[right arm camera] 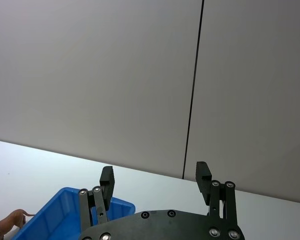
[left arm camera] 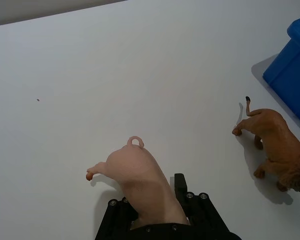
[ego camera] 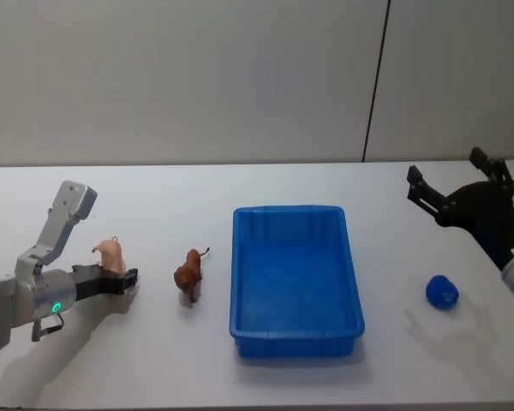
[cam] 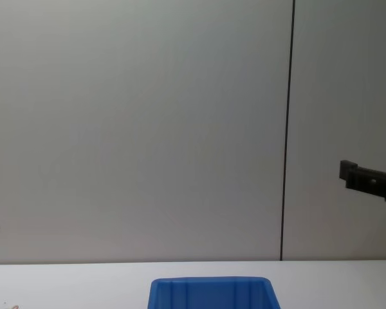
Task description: Pick up the two dolls from the table and place them into the box.
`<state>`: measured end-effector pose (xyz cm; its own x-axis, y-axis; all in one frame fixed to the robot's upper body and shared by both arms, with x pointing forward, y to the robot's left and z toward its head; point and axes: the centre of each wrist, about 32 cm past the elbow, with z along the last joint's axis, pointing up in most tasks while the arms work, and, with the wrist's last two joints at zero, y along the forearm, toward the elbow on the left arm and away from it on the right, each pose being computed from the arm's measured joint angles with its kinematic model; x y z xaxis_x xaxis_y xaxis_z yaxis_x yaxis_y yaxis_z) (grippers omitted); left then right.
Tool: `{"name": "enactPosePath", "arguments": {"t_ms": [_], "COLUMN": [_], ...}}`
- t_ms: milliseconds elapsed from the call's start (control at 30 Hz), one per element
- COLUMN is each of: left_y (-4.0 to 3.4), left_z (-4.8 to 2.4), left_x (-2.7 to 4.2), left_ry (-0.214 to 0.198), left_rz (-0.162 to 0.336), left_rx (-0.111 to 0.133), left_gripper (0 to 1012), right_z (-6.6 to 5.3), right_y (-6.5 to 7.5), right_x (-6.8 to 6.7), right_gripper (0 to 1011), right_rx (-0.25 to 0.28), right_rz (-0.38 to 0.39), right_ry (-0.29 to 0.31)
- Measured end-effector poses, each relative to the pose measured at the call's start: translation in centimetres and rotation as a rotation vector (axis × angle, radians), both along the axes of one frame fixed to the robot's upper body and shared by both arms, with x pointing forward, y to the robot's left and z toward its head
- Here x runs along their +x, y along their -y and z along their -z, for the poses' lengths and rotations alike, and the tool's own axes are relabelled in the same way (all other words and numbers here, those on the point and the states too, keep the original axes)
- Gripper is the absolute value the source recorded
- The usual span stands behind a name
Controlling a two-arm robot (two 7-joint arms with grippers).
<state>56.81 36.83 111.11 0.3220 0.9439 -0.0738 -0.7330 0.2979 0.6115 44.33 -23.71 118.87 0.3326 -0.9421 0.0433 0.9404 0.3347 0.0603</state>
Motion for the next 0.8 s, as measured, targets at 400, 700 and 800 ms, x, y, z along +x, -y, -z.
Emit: {"name": "enactPosePath", "arguments": {"t_ms": [400, 700, 800], "left_y": [-0.36, -1.12, -1.27], "left_z": [-1.68, -4.99, -5.88], "left_x": [-0.38, -1.4, -1.73], "left_ry": [0.074, 0.188, 0.212], "left_rz": [0.005, 0.034, 0.06], "left_rx": [-0.027, -0.075, -0.099], "left_gripper": [429, 429, 429], "right_z": [0.0, 0.0, 0.0], "right_y": [0.0, 0.0, 0.0], "right_x": [0.0, 0.0, 0.0], "right_gripper": [1001, 1001, 1001], "right_rx": [0.0, 0.0, 0.0], "right_rz": [0.0, 0.0, 0.0], "right_ry": [0.0, 0.0, 0.0]}}
